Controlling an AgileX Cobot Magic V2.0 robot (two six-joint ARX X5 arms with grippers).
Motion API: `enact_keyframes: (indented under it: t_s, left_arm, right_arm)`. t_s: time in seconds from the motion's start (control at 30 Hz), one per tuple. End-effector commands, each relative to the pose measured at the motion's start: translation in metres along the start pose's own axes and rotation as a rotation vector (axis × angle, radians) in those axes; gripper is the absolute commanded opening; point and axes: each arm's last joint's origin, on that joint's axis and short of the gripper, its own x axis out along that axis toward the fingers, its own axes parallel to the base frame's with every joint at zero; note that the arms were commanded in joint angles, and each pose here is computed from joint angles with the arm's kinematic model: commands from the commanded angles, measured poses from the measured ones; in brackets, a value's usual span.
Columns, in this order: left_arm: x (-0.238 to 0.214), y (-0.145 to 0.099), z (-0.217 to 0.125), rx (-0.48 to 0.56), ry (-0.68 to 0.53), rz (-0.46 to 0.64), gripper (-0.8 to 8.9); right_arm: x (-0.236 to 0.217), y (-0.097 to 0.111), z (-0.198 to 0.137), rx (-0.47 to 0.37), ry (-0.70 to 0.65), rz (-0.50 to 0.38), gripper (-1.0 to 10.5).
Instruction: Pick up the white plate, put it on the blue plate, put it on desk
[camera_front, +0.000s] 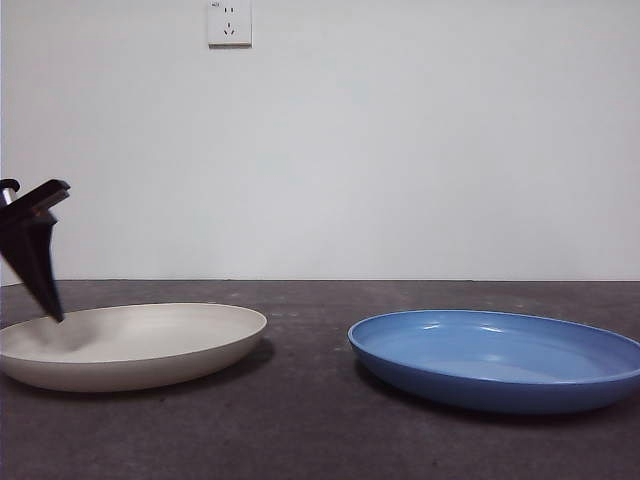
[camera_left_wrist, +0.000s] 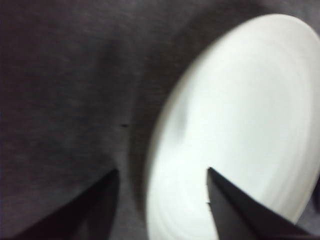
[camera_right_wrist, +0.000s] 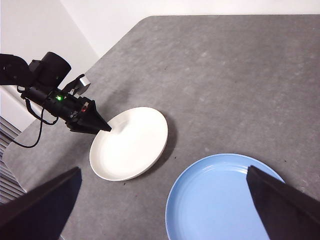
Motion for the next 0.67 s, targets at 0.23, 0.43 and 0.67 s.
enact_keyframes:
  t_s: [0.23, 0.43, 0.67]
  left_arm:
    - [0.0008, 0.0009, 0.0064, 0.039, -0.017, 0.029, 0.19]
    - [0.0007, 0.0006, 0.0089, 0.064, -0.040, 0.028, 0.07]
    - [-0.0080, -0.0062, 0.0155, 0.068, -0.046, 0.026, 0.08]
  right_arm:
    - [-0.0020, 0.0029, 0.0046, -0.011, -0.014, 0.009, 6.1]
    - [-0.0020, 0.0029, 0.0046, -0.011, -0.014, 0.009, 6.1]
    - [-0.0055, 0.0052, 0.0064, -0.001, -0.027, 0.004, 6.1]
